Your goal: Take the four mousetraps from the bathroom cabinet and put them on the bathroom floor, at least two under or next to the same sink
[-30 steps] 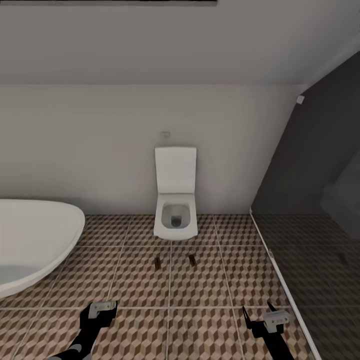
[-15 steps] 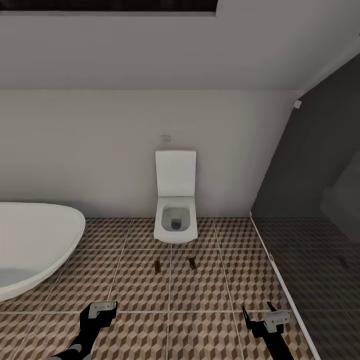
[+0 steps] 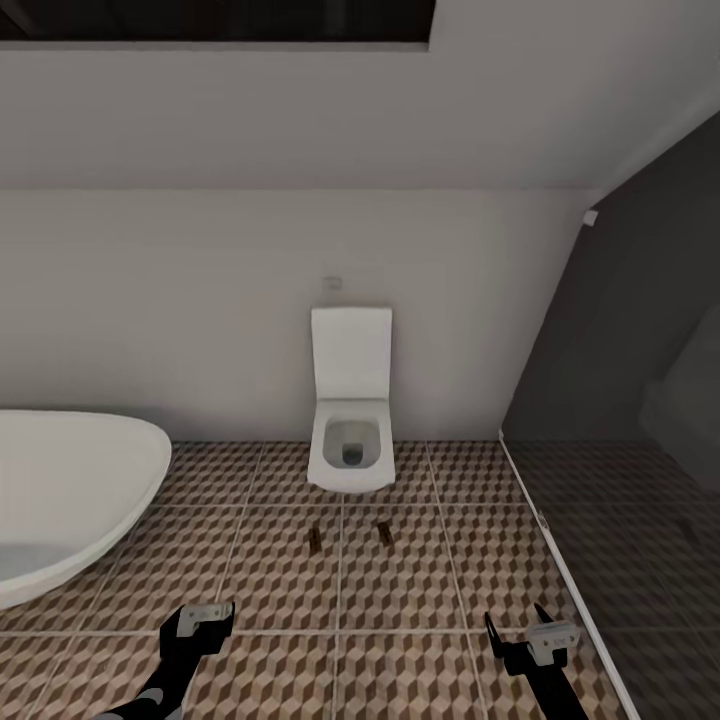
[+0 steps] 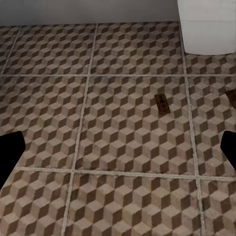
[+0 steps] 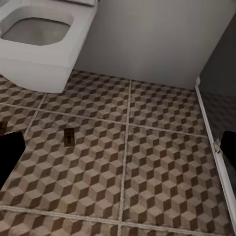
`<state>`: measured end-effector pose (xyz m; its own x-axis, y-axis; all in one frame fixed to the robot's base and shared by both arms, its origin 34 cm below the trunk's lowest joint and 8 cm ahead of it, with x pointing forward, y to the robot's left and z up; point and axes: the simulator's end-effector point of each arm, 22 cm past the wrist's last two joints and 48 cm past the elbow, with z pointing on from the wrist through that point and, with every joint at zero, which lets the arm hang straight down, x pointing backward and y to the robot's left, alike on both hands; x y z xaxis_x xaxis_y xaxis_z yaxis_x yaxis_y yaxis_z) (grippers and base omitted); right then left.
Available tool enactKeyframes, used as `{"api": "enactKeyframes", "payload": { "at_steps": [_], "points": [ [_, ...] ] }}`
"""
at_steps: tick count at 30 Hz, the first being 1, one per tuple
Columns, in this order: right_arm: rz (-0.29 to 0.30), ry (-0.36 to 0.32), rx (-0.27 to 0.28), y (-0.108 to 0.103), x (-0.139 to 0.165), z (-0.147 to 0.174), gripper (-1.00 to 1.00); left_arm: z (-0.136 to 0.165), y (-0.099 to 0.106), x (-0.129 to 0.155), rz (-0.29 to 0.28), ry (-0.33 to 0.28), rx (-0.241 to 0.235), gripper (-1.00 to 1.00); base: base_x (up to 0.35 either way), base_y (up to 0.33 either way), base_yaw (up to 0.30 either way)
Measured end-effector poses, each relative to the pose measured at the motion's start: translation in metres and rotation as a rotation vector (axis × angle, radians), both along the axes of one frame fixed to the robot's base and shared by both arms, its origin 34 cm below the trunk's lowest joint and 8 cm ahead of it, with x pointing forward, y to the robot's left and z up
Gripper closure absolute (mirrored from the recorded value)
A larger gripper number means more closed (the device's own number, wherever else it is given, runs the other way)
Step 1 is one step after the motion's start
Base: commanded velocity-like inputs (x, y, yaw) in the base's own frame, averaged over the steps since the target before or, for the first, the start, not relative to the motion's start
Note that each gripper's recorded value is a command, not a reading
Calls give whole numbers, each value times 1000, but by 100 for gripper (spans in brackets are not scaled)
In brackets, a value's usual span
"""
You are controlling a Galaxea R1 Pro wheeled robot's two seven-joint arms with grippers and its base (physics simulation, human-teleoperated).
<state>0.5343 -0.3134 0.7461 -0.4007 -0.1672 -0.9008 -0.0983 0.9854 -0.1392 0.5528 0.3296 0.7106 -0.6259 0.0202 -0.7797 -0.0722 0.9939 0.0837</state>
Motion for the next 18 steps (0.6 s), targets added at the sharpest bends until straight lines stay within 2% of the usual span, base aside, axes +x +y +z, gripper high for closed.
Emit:
{"api": "enactKeyframes", "payload": {
  "at_steps": [18],
  "points": [
    [0, -25, 0, 0, 6, 11, -100, 11, 0, 7, 0, -26, 0, -100, 0, 0, 60]
  ]
}}
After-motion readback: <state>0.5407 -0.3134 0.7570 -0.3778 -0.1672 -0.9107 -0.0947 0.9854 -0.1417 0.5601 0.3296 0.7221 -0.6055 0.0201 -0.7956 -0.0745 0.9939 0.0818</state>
